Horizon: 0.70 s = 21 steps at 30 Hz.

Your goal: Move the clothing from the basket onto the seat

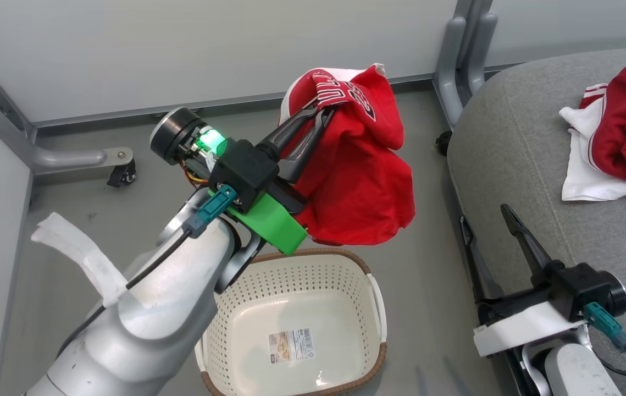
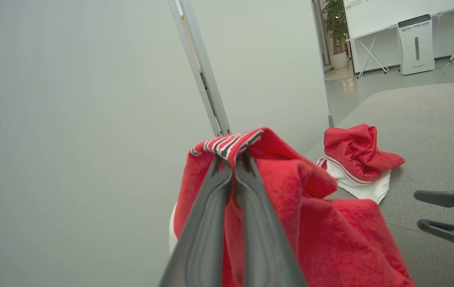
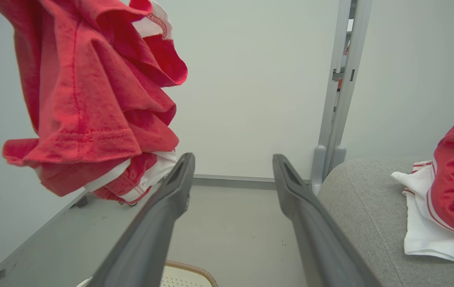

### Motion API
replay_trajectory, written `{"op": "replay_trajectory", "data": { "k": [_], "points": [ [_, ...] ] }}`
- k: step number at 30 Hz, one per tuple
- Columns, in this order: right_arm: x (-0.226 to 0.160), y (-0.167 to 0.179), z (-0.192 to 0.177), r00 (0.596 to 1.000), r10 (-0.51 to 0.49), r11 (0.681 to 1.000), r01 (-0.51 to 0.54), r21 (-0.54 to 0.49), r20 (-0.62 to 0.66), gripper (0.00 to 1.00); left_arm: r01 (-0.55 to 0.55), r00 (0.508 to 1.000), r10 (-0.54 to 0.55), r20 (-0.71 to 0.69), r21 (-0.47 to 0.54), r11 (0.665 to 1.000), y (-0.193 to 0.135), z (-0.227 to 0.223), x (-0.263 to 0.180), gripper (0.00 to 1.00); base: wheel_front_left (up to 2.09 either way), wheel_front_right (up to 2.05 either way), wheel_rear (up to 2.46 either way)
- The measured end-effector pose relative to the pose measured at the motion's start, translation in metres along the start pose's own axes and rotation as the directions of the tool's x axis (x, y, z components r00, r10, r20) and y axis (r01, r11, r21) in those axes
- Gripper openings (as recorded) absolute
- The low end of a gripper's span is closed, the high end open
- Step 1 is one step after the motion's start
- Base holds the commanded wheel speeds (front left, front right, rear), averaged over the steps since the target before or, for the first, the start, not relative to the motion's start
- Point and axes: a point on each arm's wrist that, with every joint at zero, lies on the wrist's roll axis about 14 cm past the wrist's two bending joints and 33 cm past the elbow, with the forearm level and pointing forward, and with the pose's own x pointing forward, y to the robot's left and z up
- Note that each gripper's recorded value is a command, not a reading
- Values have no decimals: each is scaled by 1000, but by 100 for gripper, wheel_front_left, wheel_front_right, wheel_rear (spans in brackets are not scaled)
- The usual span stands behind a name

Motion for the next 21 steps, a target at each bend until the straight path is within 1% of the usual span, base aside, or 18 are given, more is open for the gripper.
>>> {"op": "replay_trajectory", "data": {
  "k": [3, 6, 11, 16, 21],
  "points": [
    [1, 2, 5, 1000, 5, 1000, -6, 7, 16, 100, 9, 1000, -9, 3, 5, 1000, -2, 4, 2, 0, 0, 0, 0],
    [3, 11, 12, 999, 32, 999, -32, 8, 41, 100, 14, 1000, -14, 8, 9, 1000, -3, 7, 3, 0, 0, 0, 0],
    [14, 38, 37, 986, 117, 993, -118, 6, 122, 100, 18, 1000, -18, 15, 10, 1000, -5, 10, 3, 0, 0, 0, 0],
    [25, 69, 52, 962, 212, 977, -215, -3, 173, 100, 18, 1000, -18, 14, 5, 1000, -6, 8, 3, 0, 0, 0, 0],
    [37, 87, 44, 950, 273, 962, -272, -27, 152, 100, 26, 1000, -26, 17, -2, 1000, -10, 8, 4, 0, 0, 0, 0]
  ]
}}
